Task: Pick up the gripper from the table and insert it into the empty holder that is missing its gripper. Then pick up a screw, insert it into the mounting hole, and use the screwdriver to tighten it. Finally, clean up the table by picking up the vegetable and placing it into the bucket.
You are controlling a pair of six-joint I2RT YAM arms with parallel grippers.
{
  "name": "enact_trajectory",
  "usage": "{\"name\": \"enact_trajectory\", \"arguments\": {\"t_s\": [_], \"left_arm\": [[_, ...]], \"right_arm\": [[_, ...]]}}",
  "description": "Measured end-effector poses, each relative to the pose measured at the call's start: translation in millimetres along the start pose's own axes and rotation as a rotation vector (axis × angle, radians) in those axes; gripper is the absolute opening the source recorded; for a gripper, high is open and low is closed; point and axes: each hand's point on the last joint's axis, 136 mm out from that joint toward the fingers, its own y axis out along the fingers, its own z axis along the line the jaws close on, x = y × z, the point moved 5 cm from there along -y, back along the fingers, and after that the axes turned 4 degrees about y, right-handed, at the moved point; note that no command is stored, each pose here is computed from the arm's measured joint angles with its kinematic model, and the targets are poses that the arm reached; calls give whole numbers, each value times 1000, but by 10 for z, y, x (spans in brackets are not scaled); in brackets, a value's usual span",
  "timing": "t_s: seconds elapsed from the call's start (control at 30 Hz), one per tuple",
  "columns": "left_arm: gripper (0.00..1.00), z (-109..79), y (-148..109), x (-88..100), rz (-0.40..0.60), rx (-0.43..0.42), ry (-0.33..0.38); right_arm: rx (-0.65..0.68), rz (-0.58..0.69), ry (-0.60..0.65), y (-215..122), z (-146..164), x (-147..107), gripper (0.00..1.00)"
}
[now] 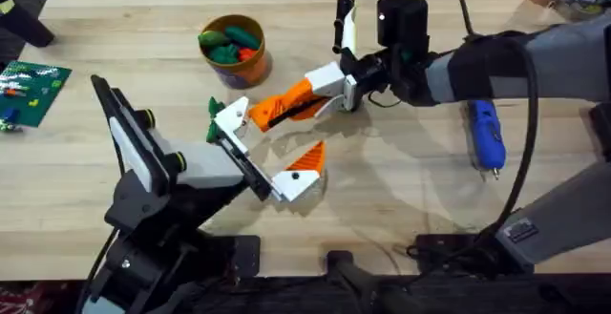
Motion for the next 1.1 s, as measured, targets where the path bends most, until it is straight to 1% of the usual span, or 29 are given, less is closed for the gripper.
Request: {"name": "enact_trajectory", "arguments": {"t_s": [0.17, 0.47, 0.83, 1.1], "left_arm": [[983, 0, 0, 1, 0, 0, 0], [983, -1, 0, 1, 0, -1, 0], [983, -1, 0, 1, 0, -1, 0], [983, 6, 0, 0, 0, 5, -1]], "right_arm": [[1, 3, -12, 0, 2, -4, 23], [10, 18, -77, 0, 45, -9, 24], [11, 22, -86, 8, 53, -13, 25], [0, 45, -106, 180, 55, -49, 25]]}}
